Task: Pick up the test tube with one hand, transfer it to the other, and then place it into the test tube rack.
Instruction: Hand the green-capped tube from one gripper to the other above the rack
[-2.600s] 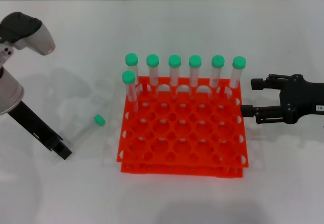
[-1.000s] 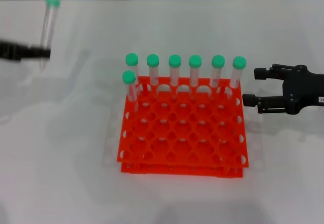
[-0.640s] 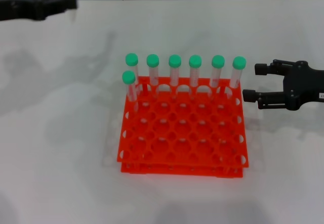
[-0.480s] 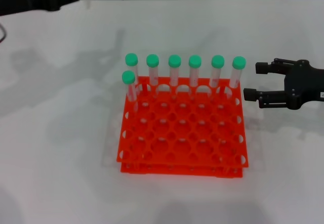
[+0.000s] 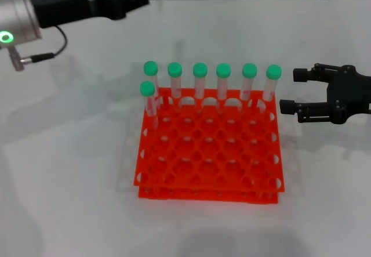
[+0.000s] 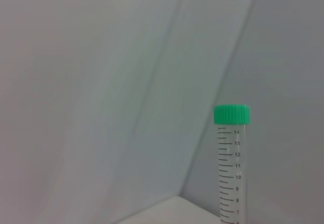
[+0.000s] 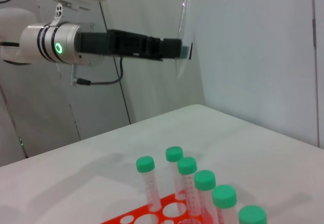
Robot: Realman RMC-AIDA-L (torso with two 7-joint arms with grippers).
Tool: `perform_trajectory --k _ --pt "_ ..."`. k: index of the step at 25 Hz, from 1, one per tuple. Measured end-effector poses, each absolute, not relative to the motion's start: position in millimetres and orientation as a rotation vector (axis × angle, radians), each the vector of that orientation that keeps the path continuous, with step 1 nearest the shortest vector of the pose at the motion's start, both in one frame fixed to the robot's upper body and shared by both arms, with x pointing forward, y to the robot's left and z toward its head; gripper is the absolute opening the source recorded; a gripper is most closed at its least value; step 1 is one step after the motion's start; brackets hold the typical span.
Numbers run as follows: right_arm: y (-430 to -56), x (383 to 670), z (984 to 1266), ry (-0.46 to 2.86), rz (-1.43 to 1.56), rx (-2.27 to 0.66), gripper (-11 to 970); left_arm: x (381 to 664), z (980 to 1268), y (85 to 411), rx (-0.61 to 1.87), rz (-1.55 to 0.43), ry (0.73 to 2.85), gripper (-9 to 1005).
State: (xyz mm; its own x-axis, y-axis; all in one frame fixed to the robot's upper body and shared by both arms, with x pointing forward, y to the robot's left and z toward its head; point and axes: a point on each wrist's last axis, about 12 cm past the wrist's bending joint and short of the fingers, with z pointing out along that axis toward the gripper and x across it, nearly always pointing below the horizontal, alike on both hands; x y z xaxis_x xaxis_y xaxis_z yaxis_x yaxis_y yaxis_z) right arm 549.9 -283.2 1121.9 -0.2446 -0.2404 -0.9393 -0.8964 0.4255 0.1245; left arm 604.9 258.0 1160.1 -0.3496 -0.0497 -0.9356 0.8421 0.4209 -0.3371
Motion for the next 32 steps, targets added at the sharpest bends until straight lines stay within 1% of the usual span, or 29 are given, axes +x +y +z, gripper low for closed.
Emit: perform_trajectory --k 6,11,19,32 --pt "-283 550 1124 1.726 0.865 -1.000 859 600 1152 236 0.817 -1.136 1.656 226" --pt "-285 551 1127 1.716 0.851 -1.002 860 603 1151 220 0.881 -1.164 1.666 229" --pt "-288 549 1128 1.706 0.844 -0.994 860 603 1148 203 1.006 -1.169 1.732 232" --pt "-291 548 1129 1.694 0.839 -0.971 859 604 1146 204 1.074 -1.149 1.818 238"
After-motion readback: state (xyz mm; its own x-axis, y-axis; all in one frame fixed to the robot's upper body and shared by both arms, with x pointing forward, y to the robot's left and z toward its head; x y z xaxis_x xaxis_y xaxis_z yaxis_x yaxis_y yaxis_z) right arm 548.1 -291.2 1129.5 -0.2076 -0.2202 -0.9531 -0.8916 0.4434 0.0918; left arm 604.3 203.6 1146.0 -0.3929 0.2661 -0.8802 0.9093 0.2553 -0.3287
